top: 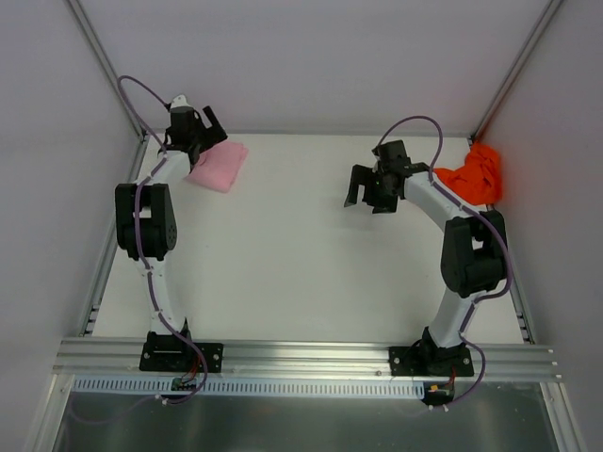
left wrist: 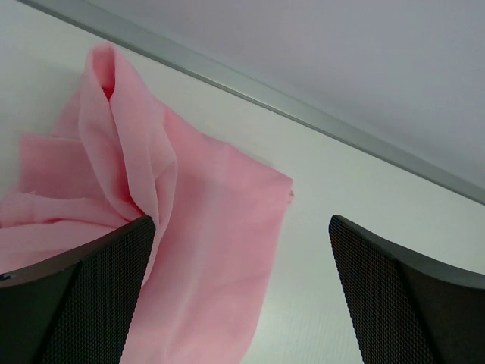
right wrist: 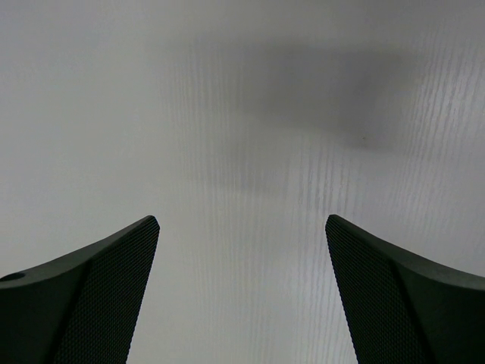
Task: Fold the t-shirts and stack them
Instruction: Put the neatly folded tshirt into the corner of the board with the left arm
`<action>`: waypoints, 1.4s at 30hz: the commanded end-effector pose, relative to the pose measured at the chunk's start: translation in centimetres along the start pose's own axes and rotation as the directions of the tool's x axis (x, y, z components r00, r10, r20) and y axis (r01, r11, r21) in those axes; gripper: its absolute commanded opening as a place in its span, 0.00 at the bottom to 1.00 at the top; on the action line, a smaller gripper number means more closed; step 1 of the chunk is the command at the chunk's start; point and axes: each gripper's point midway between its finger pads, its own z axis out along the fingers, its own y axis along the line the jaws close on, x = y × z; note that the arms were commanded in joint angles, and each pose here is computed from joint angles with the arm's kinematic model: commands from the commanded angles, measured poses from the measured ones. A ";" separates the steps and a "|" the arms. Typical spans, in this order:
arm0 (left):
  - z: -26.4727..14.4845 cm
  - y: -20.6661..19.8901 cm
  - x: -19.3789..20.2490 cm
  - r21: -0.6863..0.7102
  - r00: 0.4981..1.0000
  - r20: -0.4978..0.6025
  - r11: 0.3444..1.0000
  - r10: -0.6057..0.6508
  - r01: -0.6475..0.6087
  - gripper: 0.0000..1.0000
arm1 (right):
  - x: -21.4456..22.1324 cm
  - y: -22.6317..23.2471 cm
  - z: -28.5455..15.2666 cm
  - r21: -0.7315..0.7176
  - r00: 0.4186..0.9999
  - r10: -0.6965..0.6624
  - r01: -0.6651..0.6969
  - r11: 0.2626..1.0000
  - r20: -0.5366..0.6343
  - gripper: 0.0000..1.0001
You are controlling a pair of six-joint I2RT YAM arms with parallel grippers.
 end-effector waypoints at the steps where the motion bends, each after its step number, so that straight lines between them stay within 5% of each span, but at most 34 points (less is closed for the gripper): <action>1: -2.3 3.9 -4.3 -0.266 0.991 0.130 0.964 0.019 0.016 0.99 | -1.6 1.0 -2.4 -0.042 0.996 -0.020 0.024 0.999 0.084 0.95; 11: -5.7 11.9 -5.0 -0.579 0.981 0.185 0.813 0.063 0.057 0.99 | -1.4 1.1 -2.1 -0.055 0.996 -0.051 0.055 0.997 0.069 0.96; 16: -5.3 9.5 -5.7 -0.442 0.985 0.157 0.897 0.066 0.010 0.95 | -1.2 1.1 -1.9 -0.059 0.997 -0.056 0.060 0.996 0.060 0.96; 19: -4.5 7.7 -5.5 -0.360 0.987 0.148 0.933 0.054 0.003 0.77 | -1.3 1.3 -1.9 -0.066 0.997 -0.053 0.057 0.996 0.062 0.96; 21: -4.0 7.9 -4.5 -0.361 0.990 0.136 0.932 0.028 0.023 0.46 | -1.2 1.3 -1.8 -0.069 0.997 -0.049 0.053 0.996 0.059 0.96; 24: -2.9 8.5 -2.8 -0.368 0.995 0.099 0.930 0.007 0.030 0.35 | -1.0 1.3 -1.8 -0.071 0.997 -0.048 0.052 0.996 0.053 0.96; 26: -2.6 9.2 -2.1 -0.383 0.996 0.085 0.923 0.006 0.027 0.39 | -0.9 1.1 -1.9 -0.063 0.997 -0.052 0.055 0.996 0.052 0.96; 28: -2.3 9.9 -1.8 -0.399 0.997 0.070 0.917 0.034 -0.003 0.57 | -0.8 0.9 -1.9 -0.055 0.997 -0.054 0.057 0.997 0.048 0.96; 31: -1.5 10.4 -1.4 -0.353 0.998 0.040 0.935 0.047 -0.030 0.61 | -0.9 1.0 -1.8 -0.054 0.998 -0.051 0.054 0.997 0.049 0.96; 42: 0.6 12.2 0.3 -0.297 0.992 -0.084 0.949 0.089 -0.110 0.48 | -1.2 1.0 -0.7 -0.050 0.999 -0.036 0.038 0.998 0.026 0.96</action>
